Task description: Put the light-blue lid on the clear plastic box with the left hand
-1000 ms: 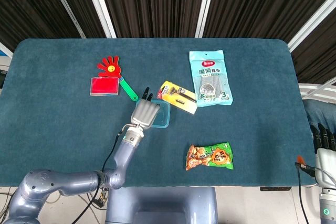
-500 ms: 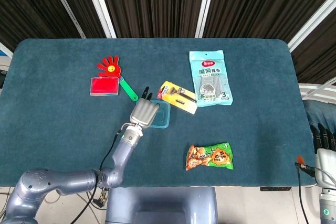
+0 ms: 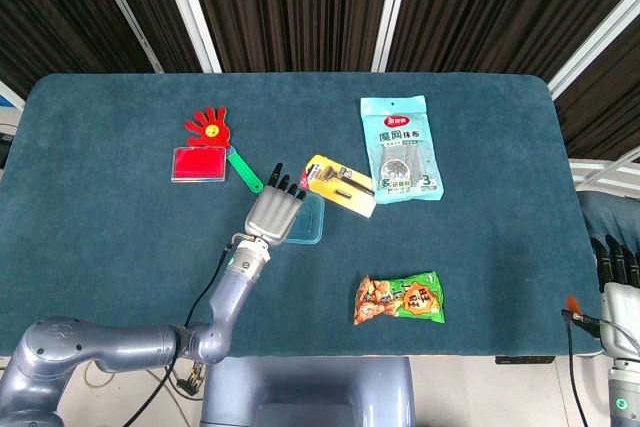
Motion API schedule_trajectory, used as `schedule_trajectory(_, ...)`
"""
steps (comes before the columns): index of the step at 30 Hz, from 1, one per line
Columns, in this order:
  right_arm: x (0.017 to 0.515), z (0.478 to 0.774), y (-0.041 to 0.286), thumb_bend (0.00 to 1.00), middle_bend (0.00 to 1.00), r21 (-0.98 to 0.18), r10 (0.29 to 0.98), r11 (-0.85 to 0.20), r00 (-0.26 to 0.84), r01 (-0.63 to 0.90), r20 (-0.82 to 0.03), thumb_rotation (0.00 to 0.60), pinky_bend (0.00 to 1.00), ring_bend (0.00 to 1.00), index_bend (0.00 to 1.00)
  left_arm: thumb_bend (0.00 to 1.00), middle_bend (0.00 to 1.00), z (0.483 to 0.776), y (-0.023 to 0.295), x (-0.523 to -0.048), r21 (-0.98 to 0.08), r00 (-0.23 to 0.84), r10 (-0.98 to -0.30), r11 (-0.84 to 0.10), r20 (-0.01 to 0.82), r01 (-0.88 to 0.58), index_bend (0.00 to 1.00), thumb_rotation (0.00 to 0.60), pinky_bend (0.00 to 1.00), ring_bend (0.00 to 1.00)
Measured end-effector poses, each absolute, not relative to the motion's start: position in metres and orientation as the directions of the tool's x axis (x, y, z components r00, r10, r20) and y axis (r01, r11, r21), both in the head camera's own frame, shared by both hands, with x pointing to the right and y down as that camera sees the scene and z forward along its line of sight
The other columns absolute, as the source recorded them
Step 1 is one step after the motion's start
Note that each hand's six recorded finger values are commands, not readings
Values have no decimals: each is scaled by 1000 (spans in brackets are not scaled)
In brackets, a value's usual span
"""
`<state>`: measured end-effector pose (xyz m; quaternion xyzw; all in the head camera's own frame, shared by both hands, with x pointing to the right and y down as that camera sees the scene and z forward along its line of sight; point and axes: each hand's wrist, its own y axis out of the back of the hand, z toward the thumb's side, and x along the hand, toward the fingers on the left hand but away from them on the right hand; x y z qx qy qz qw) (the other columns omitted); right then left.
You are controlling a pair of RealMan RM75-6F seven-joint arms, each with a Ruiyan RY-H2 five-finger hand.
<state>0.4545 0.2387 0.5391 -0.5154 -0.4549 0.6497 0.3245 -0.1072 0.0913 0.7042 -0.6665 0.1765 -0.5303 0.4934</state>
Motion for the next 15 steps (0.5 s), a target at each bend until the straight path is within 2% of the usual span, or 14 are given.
schedule_trajectory(4, 455, 539, 238, 353, 14, -926, 890, -375, -260, 48, -374, 600, 0, 0, 15, 329, 264, 696, 85, -106, -845, 369, -761, -457, 533, 279, 332, 600, 9, 135)
schedule_trajectory(7, 455, 539, 238, 353, 14, -925, 889, -376, -263, 50, -375, 600, 0, 0, 15, 355, 312, 692, 80, -101, -851, 376, -763, -459, 525, 257, 445, 600, 13, 141)
schedule_trajectory(10, 456, 539, 238, 353, 14, -925, 888, -376, -266, 51, -376, 600, 0, 0, 15, 429, 372, 689, 73, -94, -859, 386, -768, -456, 511, 231, 547, 600, 25, 156)
schedule_trajectory(15, 457, 540, 239, 353, 14, -925, 886, -377, -270, 54, -377, 600, 0, 0, 15, 524, 492, 688, 59, -81, -876, 390, -784, -433, 482, 211, 643, 600, 48, 182)
